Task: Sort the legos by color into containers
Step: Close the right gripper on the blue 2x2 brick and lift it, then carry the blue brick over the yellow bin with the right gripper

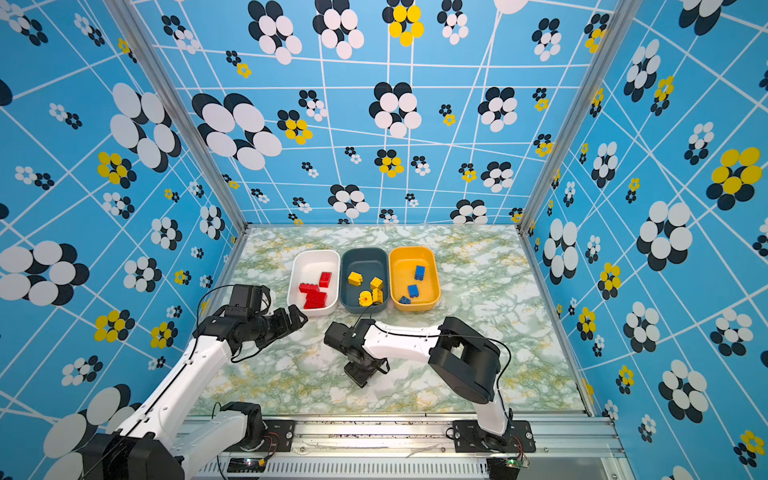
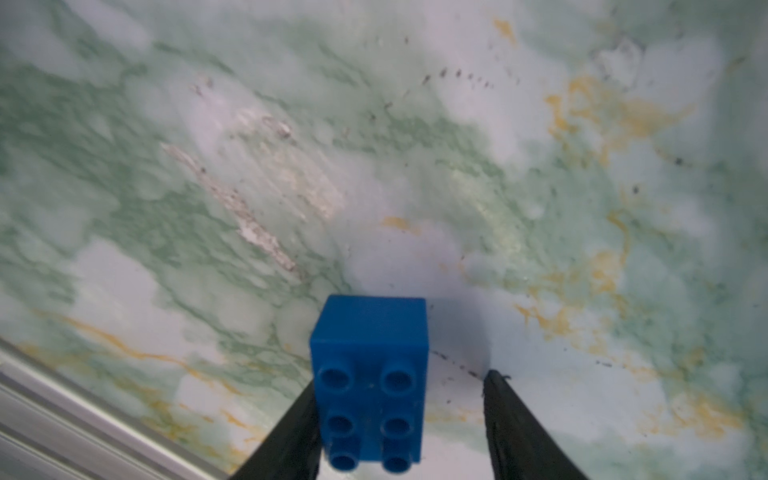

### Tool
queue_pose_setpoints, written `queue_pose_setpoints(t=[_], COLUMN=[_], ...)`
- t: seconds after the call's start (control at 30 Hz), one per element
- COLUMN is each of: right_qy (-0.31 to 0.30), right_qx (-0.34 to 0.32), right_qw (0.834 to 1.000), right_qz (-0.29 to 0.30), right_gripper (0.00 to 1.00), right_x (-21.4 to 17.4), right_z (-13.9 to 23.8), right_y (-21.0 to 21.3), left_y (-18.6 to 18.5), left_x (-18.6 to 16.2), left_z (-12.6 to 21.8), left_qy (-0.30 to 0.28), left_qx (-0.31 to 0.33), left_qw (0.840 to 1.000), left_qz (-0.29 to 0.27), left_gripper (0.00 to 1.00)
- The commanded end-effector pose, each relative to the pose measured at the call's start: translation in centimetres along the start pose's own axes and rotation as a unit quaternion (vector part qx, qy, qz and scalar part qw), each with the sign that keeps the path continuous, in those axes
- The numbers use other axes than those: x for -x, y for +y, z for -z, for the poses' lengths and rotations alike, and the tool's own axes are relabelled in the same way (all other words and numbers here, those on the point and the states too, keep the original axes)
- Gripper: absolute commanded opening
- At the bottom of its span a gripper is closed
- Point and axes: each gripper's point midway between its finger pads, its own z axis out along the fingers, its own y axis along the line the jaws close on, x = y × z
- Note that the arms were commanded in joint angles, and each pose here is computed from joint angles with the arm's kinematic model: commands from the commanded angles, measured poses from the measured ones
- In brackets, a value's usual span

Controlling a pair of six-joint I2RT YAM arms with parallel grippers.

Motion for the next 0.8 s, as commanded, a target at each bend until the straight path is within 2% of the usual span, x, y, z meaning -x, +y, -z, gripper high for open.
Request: queue_pose_setpoints(t=[0.0,0.2,0.27,0.53,0.77], right_qy=[0.019,0.004,-0.005,-0.047,-0.079], right_qx=[-0.003,-0.001,-0.001,0.0,-0.001], right_qw=[1.0,1.0,1.0,0.997,0.991], right_qz=[0.006,-0.004,-0.01,-0.059,-0.108], right_gripper=[0.54,0.34,0.3,0.29,0.29], right_x=[-0.7,-0.5,-0.1,1.2,1.8], right_z=[-0.5,-0.6,-0.1,2.4,5.3], right_y=[0.1,0.2,0.1,-0.7,-3.7], left_y=[0.4,0.5,0.4,-0.4,-0.9], left_x=[-0.8,-1.3,-1.3,-1.3,-1.0], left_z=[0.1,0.3,0.4,0.7,0.6], left_qy=[0.008,0.016,0.017,0.028,0.03], left_qx=[-0.003,-0.002,-0.005,-0.019,-0.029], left_qw=[1.0,1.0,1.0,0.999,0.999], left_qz=[0.006,0.0,-0.001,-0.012,-0.019], left_gripper=[0.99,0.99,0.99,0.99,0.99])
